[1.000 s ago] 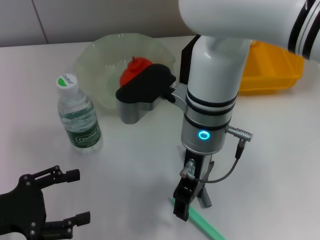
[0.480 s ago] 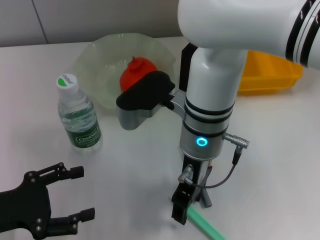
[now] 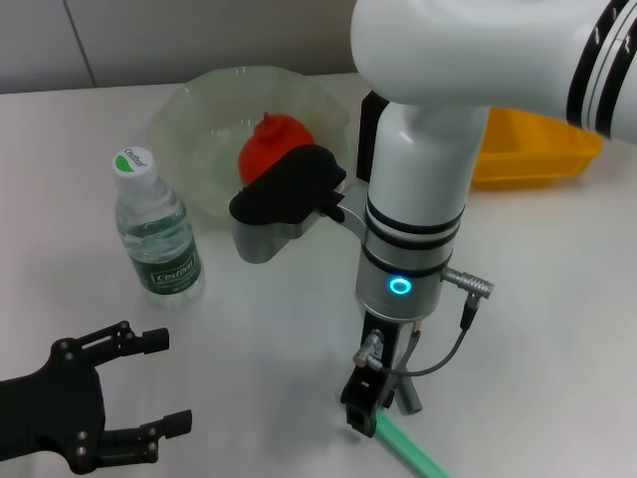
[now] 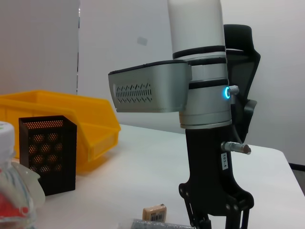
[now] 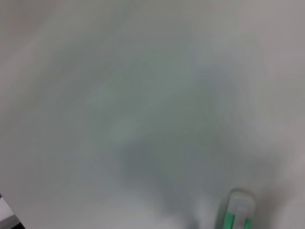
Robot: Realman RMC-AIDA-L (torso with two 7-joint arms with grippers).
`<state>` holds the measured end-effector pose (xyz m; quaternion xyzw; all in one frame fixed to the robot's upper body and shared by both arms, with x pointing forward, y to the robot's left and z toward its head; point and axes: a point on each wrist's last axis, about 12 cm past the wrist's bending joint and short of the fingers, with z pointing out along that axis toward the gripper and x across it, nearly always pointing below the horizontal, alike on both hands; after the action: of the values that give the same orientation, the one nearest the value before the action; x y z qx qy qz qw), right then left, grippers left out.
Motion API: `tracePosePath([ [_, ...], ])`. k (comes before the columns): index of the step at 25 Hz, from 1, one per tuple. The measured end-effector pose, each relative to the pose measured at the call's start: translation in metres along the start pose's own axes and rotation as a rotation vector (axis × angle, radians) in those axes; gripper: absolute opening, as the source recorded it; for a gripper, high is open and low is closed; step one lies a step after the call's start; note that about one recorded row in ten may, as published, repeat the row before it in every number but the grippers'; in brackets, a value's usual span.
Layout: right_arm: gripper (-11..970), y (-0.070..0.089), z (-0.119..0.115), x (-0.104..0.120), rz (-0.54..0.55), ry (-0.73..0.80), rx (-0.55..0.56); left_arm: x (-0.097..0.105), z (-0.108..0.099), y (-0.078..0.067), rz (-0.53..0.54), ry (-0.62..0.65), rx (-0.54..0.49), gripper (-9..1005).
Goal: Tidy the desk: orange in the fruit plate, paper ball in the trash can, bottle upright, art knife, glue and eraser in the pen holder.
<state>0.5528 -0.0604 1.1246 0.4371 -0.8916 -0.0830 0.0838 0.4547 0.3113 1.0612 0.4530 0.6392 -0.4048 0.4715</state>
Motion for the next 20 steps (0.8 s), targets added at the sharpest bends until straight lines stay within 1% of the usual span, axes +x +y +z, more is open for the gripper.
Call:
tracePosePath([
  [1,500,0.0,0.0002,-0.0001,0.001,-0.002,-0.001,-0.0001,0.0002,0.0001,0.0,0.0,0.0,866],
  [6,357,-0.0002,0.0023,0.0001,0.009,-0.012,-0.013,0.0001,0.0009,0.0006,0.0,0.001,-0.004,866],
  [20,355,-0.0052,0.0069,0.0019,0.028,-0.011,-0.012,-0.001,0.0055,0.0037,0.001,0.001,0.001,866],
])
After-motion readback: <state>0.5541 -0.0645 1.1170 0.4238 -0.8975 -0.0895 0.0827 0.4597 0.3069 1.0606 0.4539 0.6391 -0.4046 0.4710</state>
